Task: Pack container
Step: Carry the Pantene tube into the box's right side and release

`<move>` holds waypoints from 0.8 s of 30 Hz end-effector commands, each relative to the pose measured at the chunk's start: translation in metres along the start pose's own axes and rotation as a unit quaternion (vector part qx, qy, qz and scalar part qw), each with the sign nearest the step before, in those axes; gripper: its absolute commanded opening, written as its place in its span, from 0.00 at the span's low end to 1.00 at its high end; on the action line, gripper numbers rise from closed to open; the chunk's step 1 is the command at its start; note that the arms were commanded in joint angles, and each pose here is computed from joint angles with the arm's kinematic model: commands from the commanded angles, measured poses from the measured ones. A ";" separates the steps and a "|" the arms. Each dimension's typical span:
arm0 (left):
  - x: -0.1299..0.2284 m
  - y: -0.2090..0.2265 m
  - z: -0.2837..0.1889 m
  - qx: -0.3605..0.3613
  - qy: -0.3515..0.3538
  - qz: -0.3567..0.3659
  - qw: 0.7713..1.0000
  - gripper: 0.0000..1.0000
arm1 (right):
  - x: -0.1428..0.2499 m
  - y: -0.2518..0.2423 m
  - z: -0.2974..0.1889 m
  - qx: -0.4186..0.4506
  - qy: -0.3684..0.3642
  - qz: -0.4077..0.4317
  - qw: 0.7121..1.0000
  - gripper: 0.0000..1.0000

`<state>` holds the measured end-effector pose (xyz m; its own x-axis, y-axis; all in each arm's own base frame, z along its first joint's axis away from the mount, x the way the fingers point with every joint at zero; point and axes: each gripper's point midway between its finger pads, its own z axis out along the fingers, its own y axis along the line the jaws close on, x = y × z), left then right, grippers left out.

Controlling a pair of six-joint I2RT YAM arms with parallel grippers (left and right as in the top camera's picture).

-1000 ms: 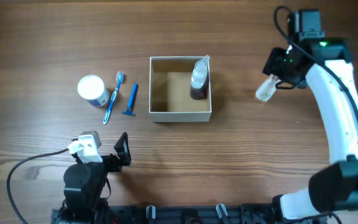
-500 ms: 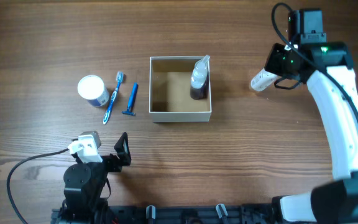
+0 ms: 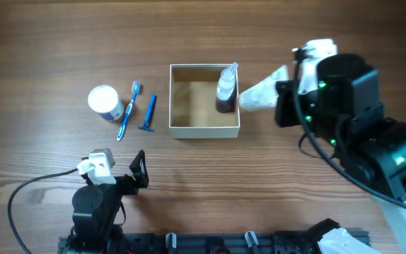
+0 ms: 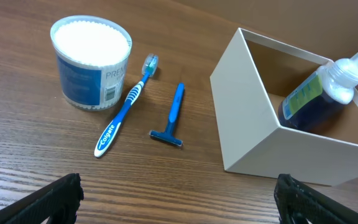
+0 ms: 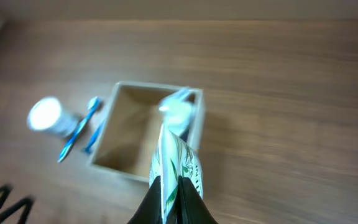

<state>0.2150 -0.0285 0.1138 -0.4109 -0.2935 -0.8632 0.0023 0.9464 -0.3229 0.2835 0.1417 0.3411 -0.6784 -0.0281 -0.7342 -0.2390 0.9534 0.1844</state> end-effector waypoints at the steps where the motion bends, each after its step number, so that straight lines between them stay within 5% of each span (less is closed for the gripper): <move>1: 0.000 0.000 0.000 0.001 -0.001 0.000 1.000 1.00 | 0.000 0.032 0.025 -0.040 0.022 -0.030 0.999 0.04; 13: 0.000 0.000 0.000 0.001 -0.001 0.000 1.000 1.00 | -0.002 0.046 0.104 -0.032 0.050 -0.036 0.998 0.04; 24: 0.000 0.000 0.000 0.001 -0.001 0.000 1.000 1.00 | 0.047 0.019 0.153 0.044 0.149 -0.051 0.986 0.04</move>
<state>0.2150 -0.0285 0.1138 -0.4112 -0.2935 -0.8630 0.0022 0.9464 -0.3229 0.3431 0.2050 0.2224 -0.8321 -0.1845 -0.5231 -0.2719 0.9577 0.0947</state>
